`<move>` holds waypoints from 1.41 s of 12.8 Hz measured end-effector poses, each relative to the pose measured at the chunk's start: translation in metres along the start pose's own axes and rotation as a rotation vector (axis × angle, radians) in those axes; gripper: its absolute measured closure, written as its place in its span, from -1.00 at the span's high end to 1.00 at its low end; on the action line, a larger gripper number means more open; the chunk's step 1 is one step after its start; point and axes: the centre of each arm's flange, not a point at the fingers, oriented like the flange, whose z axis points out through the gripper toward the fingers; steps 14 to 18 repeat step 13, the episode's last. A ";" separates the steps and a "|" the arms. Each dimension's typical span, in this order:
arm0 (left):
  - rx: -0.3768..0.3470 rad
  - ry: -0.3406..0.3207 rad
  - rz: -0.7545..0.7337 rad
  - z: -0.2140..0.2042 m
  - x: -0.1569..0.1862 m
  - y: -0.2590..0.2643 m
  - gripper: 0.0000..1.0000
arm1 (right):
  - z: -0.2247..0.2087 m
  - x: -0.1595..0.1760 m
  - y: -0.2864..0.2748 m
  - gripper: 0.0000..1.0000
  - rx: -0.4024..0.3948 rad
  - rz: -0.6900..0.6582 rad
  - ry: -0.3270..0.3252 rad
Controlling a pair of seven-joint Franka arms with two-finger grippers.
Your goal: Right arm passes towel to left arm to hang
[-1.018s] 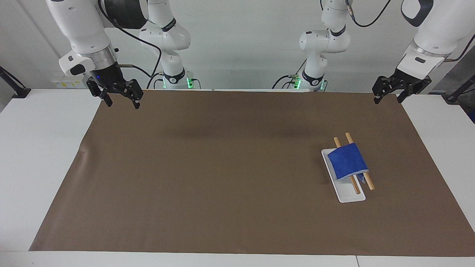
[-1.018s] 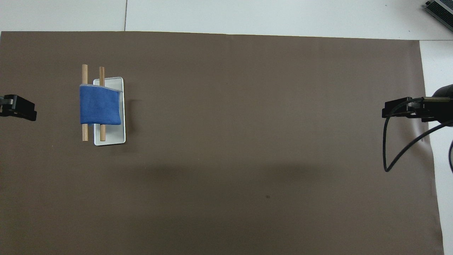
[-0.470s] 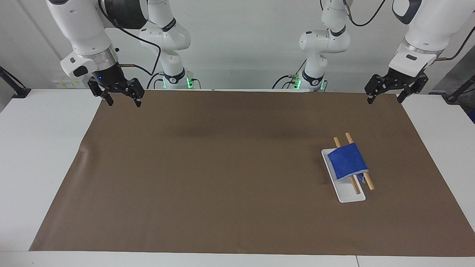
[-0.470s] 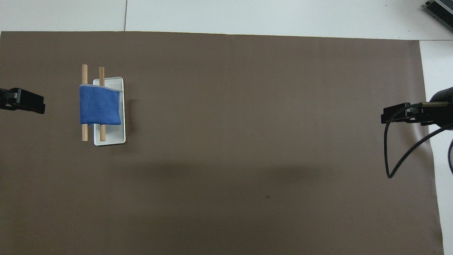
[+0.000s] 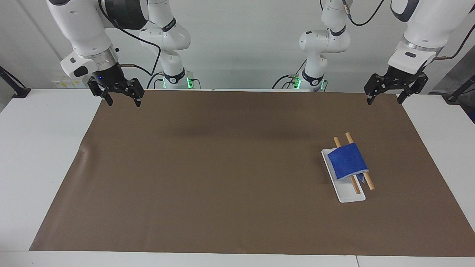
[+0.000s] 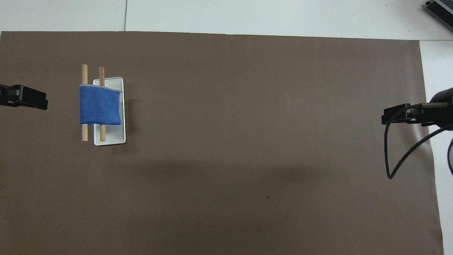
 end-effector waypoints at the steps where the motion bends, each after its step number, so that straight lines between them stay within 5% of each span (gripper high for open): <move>1: -0.014 0.000 -0.008 0.000 0.000 0.000 1.00 | 0.000 0.000 0.000 1.00 0.000 0.000 0.000; 18: -0.035 -0.007 -0.064 0.003 -0.001 -0.022 1.00 | 0.000 0.000 0.000 1.00 0.000 0.000 0.000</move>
